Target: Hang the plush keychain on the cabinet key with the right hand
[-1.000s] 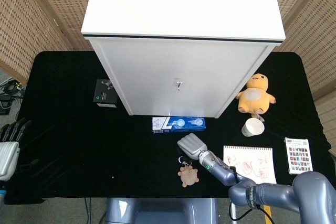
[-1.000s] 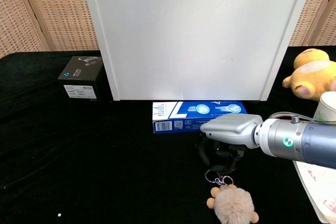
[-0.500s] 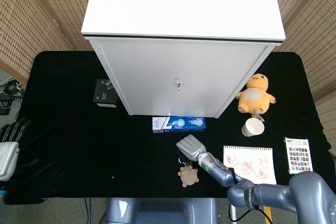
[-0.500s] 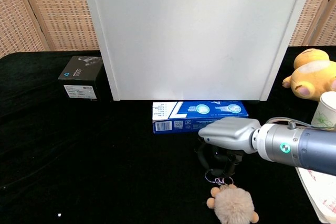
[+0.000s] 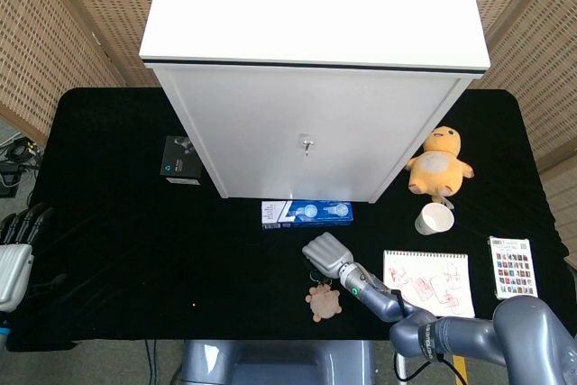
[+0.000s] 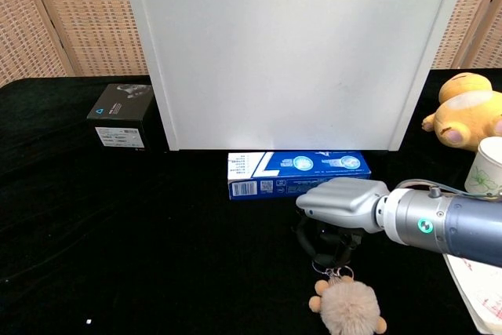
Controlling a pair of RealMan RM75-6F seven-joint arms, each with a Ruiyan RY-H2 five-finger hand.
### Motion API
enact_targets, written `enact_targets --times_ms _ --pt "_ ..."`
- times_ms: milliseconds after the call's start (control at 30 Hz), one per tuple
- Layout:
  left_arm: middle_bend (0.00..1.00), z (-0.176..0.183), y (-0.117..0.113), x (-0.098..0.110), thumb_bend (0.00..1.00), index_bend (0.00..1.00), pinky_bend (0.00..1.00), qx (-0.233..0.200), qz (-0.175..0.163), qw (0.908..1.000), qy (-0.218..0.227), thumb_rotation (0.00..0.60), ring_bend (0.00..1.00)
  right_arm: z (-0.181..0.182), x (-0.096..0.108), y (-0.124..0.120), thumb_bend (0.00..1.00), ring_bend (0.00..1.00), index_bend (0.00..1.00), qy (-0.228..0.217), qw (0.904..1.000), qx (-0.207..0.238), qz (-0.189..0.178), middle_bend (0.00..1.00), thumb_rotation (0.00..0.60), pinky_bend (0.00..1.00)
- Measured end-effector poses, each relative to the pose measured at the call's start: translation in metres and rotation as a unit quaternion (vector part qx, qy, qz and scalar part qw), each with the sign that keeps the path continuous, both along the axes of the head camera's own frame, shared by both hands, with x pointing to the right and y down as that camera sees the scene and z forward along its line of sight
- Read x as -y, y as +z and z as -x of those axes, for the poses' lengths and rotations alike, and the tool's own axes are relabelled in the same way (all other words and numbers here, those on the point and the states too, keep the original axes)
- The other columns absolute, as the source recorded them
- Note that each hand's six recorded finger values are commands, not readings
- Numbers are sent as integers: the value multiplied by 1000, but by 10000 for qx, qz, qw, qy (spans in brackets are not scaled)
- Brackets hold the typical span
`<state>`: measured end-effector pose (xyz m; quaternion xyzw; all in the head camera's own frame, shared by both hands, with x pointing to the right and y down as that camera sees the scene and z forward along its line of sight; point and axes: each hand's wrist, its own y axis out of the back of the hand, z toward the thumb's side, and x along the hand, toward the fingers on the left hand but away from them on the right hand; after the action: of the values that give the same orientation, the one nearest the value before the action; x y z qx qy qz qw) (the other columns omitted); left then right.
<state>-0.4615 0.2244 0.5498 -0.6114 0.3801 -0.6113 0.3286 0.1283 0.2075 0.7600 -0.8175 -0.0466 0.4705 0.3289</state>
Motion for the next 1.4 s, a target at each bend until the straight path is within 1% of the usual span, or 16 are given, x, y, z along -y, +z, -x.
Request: enact_targets --times_ms 133,367,567,767,967,1167,1267,1400 --pt "0 0 0 0 0 0 0 -2 8 10000 8 600 0 0 -1 2 590 975 558 -20 10000 1 -35 957 600 1000" --pt "0 0 0 -1 0 0 0 6 9 10000 9 600 0 2 1 1 615 976 627 29 9999 97 -83 962 600 1000" --pt "0 -1 1 -1 0 0 0 6 11 10000 15 600 0 5 5 -5 616 977 653 115 9993 308 -163 964 600 1000" --pt "0 -3 1 -2 0 0 0 2 19 10000 35 600 0 8 12 -20 616 977 668 234 9971 657 -297 964 600 1000" --pt "0 -4 0 -3 0 0 0 -15 8 10000 45 600 0 10 20 -45 616 977 673 197 9930 1016 -571 964 600 1000" --pt "0 -4 -1 -3 0 0 0 -48 0 10000 57 600 0 6 31 -81 617 977 693 100 9846 1389 -1055 965 600 1000" --pt "0 -6 -3 -4 0 0 0 -79 -10 9999 85 600 0 3 37 -101 616 977 695 114 9784 1603 -1304 965 600 1000" --pt "0 -7 -4 -4 0 0 0 -118 -18 9999 106 600 0 -4 49 -138 617 977 696 115 9656 1929 -1743 965 600 1000"
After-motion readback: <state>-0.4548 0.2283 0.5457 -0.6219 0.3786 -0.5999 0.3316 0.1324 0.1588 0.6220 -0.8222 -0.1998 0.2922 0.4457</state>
